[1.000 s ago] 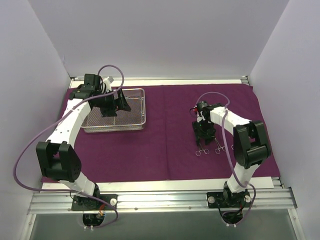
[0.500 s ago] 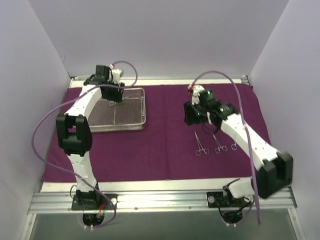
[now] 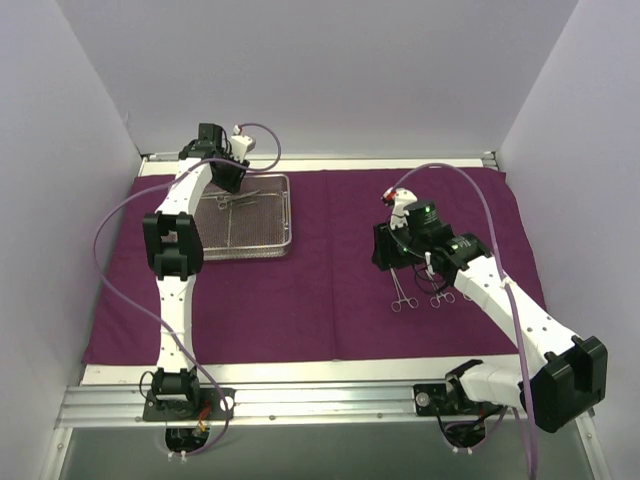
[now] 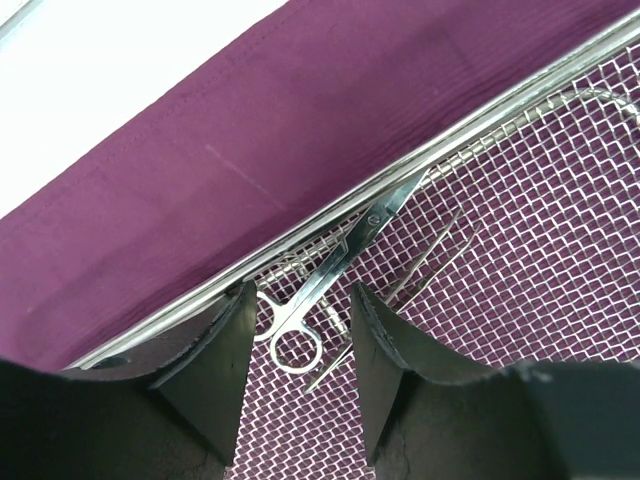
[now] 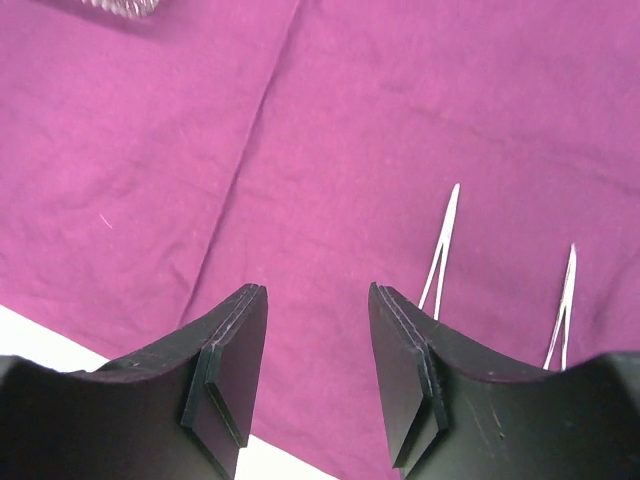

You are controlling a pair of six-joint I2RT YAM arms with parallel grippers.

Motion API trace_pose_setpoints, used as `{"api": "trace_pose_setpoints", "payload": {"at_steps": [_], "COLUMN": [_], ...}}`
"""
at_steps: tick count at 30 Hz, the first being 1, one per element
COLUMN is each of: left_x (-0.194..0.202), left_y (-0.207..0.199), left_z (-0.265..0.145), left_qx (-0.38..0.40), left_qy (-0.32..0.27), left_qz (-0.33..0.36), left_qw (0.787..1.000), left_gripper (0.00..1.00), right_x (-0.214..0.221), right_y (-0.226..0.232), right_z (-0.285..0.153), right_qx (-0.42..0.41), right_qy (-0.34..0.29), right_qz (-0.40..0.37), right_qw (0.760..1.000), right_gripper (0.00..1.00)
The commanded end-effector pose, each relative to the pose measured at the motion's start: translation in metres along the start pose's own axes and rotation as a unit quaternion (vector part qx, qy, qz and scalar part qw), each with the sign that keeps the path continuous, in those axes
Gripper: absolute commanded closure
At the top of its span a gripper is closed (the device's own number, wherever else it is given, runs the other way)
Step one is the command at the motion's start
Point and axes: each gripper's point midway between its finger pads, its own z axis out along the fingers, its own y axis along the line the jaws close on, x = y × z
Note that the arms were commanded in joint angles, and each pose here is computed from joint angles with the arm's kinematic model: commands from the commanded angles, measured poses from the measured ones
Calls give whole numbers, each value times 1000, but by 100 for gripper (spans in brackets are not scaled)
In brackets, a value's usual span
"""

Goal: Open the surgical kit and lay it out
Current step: Adjust the medical item in the container.

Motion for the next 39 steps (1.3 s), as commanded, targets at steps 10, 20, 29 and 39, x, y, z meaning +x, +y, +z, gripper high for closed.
{"api": "trace_pose_setpoints", "payload": {"at_steps": [10,20,29,39], "left_x": [16,78,112,113], "left_y": [-8,-18,-44,-50], "left_z": [16,47,23,-13], "left_qx": [32,70,127,85], "left_qy": [19,111,182,200], "left_qz": [-2,-99,-200,-251], "left_qw": [999,986,954,943], "left_gripper": [39,22,46,98], "right_x": [-24,-24,-28,-37], "right_y": [10,15,21,27], "right_z": [1,3,5,5], "right_qx": [-21,-35,-50,-64], "right_qy": [-41,-52,-59,-73], "right_qz": [8,24,28,32], "right_qw": [999,998,997,995], "right_gripper": [55,56,56,56]}}
